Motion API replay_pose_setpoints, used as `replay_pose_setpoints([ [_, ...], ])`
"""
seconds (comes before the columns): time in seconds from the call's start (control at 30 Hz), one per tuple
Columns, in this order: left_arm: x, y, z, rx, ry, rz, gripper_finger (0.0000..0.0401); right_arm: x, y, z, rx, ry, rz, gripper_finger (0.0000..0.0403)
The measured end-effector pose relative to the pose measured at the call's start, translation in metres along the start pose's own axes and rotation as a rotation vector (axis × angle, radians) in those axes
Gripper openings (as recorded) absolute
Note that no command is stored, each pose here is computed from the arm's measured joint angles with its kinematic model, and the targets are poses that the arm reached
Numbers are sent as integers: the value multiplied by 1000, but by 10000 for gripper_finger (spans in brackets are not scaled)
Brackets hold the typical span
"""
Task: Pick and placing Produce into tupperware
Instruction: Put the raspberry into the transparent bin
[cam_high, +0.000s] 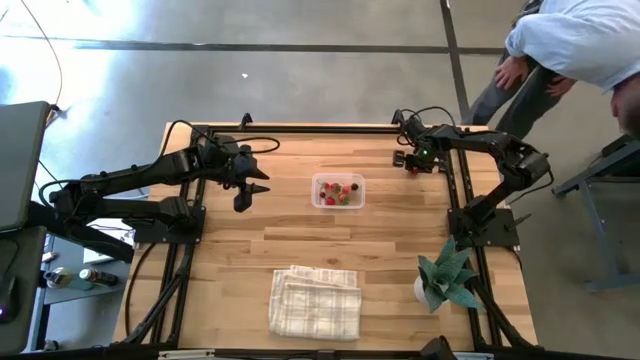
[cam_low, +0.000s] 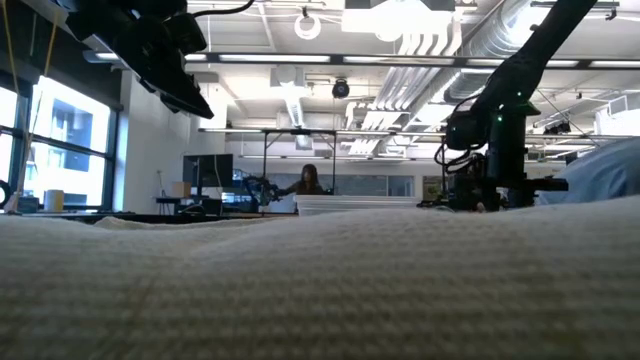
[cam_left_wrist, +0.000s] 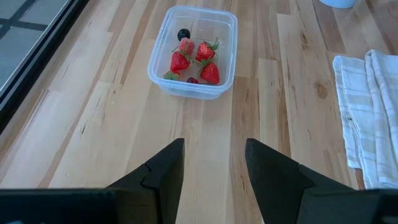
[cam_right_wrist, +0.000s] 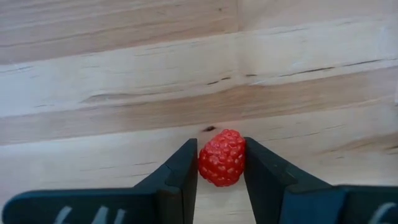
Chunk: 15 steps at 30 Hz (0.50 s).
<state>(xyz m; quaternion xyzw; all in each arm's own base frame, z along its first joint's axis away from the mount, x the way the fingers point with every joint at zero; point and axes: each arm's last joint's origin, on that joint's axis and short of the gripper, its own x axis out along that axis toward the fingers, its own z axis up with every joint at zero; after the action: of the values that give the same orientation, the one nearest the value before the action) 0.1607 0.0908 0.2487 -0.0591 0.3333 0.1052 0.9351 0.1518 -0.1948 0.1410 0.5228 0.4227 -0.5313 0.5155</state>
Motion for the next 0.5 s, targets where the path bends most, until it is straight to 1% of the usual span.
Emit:
replay_pose_setpoints([
  [0.27,0,0,0,0,0,0,159,-20,19,8,-81,-29,35,92],
  [0.5,0,0,0,0,0,0,159,-58,51,9,-242,-65,78,92],
])
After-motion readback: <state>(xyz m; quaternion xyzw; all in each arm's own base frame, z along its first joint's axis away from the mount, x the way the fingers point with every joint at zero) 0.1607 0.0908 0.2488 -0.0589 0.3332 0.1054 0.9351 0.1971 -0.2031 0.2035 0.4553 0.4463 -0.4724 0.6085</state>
